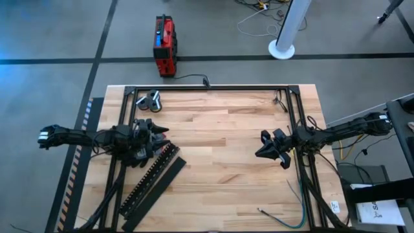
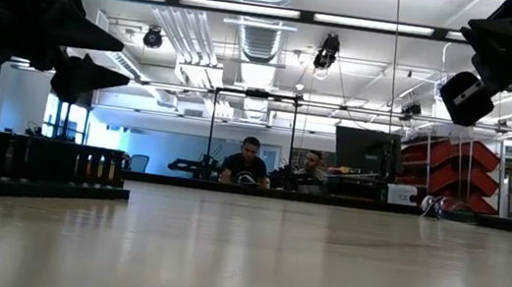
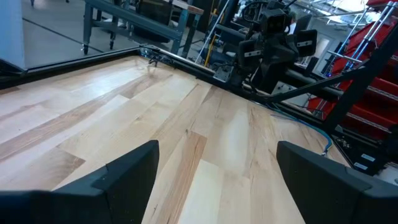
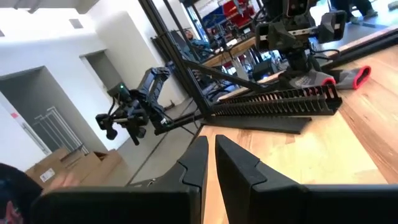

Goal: Ziptie cables
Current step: Wrap the cable wires with the black zip tie

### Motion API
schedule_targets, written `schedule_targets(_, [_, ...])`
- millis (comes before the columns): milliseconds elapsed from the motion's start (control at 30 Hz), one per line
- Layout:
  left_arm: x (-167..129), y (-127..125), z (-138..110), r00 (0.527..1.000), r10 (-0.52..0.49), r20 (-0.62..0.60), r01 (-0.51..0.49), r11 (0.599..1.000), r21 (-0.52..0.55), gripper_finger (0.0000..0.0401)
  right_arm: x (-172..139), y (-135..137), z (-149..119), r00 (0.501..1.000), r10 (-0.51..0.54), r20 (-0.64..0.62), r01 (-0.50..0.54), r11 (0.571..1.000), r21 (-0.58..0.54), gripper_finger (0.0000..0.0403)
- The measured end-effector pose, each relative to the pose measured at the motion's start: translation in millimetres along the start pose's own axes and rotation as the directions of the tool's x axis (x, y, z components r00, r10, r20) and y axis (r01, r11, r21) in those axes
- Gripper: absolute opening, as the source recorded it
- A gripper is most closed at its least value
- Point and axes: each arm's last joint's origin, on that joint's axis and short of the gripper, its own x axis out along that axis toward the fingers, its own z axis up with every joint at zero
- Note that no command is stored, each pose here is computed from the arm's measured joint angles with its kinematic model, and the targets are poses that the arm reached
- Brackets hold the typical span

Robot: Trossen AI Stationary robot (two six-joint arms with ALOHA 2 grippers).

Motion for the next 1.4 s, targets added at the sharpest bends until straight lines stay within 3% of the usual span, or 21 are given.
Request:
schedule_targets(133, [0, 0, 0, 1.000, 0.000, 0.000, 0.000, 1.000, 0.000, 0.0311, 1, 2, 5, 0.999, 0.002, 0.036, -0.002, 1.000, -0.012, 0.0018])
schedule_targets(333, [0, 0, 0, 1.000, 0.000, 0.000, 0.000, 1.000, 0.000, 0.0311, 6, 4, 22, 0.977, -0.133, 0.170, 0.136, 0.991, -0.011, 0.0018])
schedule_targets(500, [0, 0, 0, 1.000, 0.000, 0.000, 0.000, 1.000, 0.006, 0.0311, 11, 1, 36, 0.880, -0.359, 0.311, 0.399, 0.914, -0.074, 0.0018])
schedule_targets(600, [0, 0, 0, 1.000, 0.012, 0.005, -0.012, 0.999, 0.043, 0.0311, 15, -1, 38, 0.855, -0.421, 0.303, 0.460, 0.886, -0.068, 0.0018])
schedule_targets(933, [0, 0, 1, 1.000, 0.018, 0.012, -0.019, 0.994, 0.107, 0.0311, 34, -8, 37, 0.856, -0.478, 0.198, 0.507, 0.852, -0.134, 0.0018])
schedule_targets(1233, [-1, -7, 21, 0.973, -0.046, 0.228, 0.012, 0.989, 0.148, 0.0311, 62, -21, 32, 0.837, -0.536, 0.108, 0.547, 0.820, -0.168, 0.0018])
schedule_targets(1400, [2, -9, 26, 0.960, -0.062, 0.274, 0.027, 0.991, 0.130, 0.0311, 82, -31, 32, 0.817, -0.572, 0.069, 0.570, 0.783, -0.249, 0.0018])
